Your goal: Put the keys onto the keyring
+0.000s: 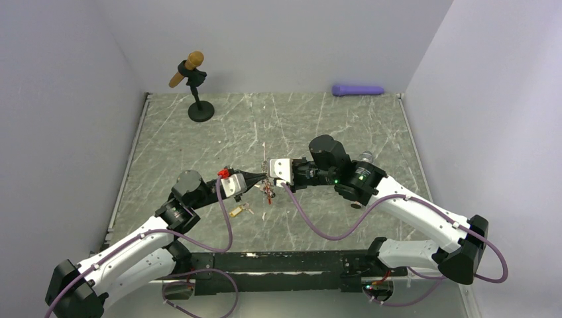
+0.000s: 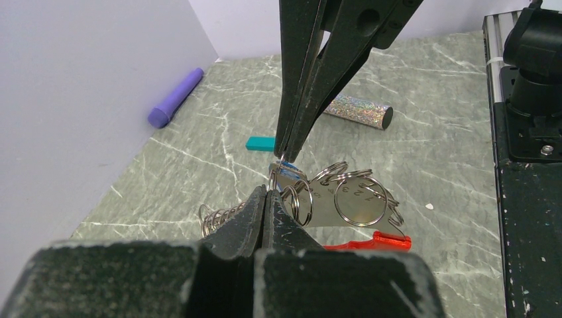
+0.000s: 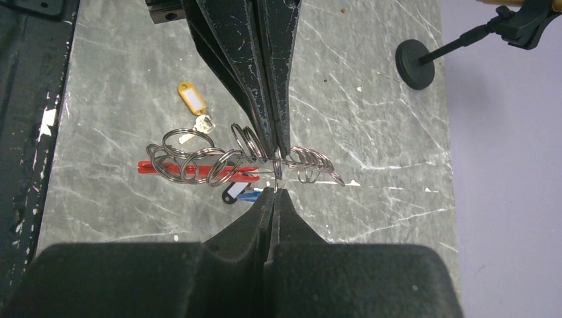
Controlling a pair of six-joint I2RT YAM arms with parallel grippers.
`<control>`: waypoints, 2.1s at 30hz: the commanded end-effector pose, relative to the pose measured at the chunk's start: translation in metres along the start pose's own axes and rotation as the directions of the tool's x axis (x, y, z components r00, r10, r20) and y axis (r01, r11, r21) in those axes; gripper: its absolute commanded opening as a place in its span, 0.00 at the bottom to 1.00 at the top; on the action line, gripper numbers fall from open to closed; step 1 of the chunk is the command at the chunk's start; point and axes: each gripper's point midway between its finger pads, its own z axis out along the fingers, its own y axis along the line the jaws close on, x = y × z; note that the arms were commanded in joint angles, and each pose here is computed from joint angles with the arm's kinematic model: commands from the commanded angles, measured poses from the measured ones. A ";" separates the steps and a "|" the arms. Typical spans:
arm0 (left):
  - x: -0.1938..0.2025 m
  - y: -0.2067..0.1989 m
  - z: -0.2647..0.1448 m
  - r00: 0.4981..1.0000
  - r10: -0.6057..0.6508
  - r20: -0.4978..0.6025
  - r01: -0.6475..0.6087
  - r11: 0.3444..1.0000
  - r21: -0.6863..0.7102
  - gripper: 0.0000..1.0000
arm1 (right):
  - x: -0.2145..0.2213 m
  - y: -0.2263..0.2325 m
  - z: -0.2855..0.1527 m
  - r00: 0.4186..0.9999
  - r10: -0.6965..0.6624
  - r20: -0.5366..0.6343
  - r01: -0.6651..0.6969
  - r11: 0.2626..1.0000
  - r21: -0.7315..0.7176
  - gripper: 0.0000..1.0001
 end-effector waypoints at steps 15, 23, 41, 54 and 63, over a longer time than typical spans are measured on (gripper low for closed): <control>-0.018 0.003 0.000 0.996 0.055 0.064 -0.055 0.998 -0.011 0.00 | -0.017 -0.009 -0.008 0.999 -0.001 0.045 -0.001 0.999 0.043 0.00; -0.017 0.004 0.000 0.997 0.058 0.060 -0.057 0.998 -0.018 0.00 | -0.018 -0.010 -0.009 0.999 -0.003 0.044 0.001 0.999 0.044 0.00; -0.015 0.007 -0.001 0.997 0.065 0.050 -0.063 0.997 -0.035 0.00 | -0.017 -0.008 -0.010 0.999 -0.001 0.042 -0.001 0.999 0.039 0.00; -0.020 0.001 -0.002 0.993 0.082 0.083 -0.082 0.997 -0.005 0.00 | -0.015 -0.011 -0.006 0.999 0.021 0.043 -0.023 0.998 0.053 0.00; -0.020 0.002 -0.002 0.992 0.093 0.086 -0.092 0.996 -0.013 0.00 | -0.016 -0.010 -0.004 0.998 0.034 0.050 -0.036 0.998 0.045 0.00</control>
